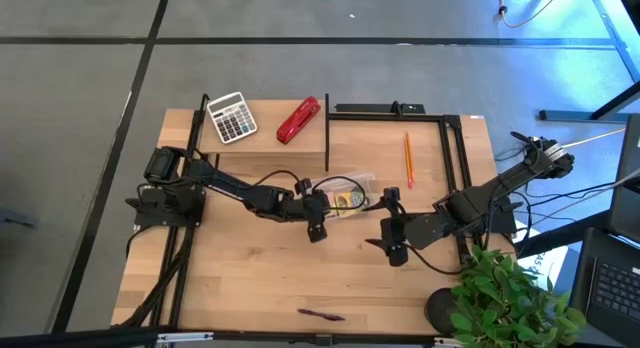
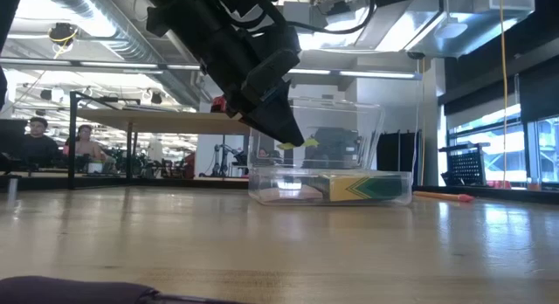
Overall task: Pack school essentials
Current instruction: Put the green eraser into the supply box
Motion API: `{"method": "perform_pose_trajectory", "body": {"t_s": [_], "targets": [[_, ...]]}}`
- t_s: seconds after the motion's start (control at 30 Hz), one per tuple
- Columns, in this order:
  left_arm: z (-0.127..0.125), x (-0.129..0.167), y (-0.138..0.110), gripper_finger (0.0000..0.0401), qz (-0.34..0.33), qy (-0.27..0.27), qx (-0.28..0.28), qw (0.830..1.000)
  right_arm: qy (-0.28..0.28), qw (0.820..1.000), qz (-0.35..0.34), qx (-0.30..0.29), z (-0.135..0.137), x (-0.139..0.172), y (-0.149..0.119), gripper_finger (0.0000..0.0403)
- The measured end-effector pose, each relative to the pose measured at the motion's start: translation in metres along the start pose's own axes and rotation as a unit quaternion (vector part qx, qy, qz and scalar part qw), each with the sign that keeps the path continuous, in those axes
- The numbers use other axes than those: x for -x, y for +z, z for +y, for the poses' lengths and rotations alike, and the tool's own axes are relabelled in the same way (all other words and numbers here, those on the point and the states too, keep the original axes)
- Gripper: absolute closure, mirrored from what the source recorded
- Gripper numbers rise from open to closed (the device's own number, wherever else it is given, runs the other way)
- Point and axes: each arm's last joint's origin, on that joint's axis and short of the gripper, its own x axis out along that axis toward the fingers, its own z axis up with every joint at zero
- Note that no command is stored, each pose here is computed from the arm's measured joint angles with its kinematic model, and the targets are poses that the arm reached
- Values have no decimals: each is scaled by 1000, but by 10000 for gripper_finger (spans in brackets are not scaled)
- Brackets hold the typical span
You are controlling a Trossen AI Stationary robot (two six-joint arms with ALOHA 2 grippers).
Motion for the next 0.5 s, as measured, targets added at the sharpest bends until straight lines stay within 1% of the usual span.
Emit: {"method": "perform_pose_trajectory", "body": {"t_s": [0.2, 0.5], "targets": [[-2, -9, -5, 310, 6, 6, -5, 1000, 0, 1000, 0, 2, 0, 0, 0, 34], [0, -10, -6, 310, 9, 9, -4, 1000, 0, 1000, -2, 0, 0, 0, 1, 34]]}}
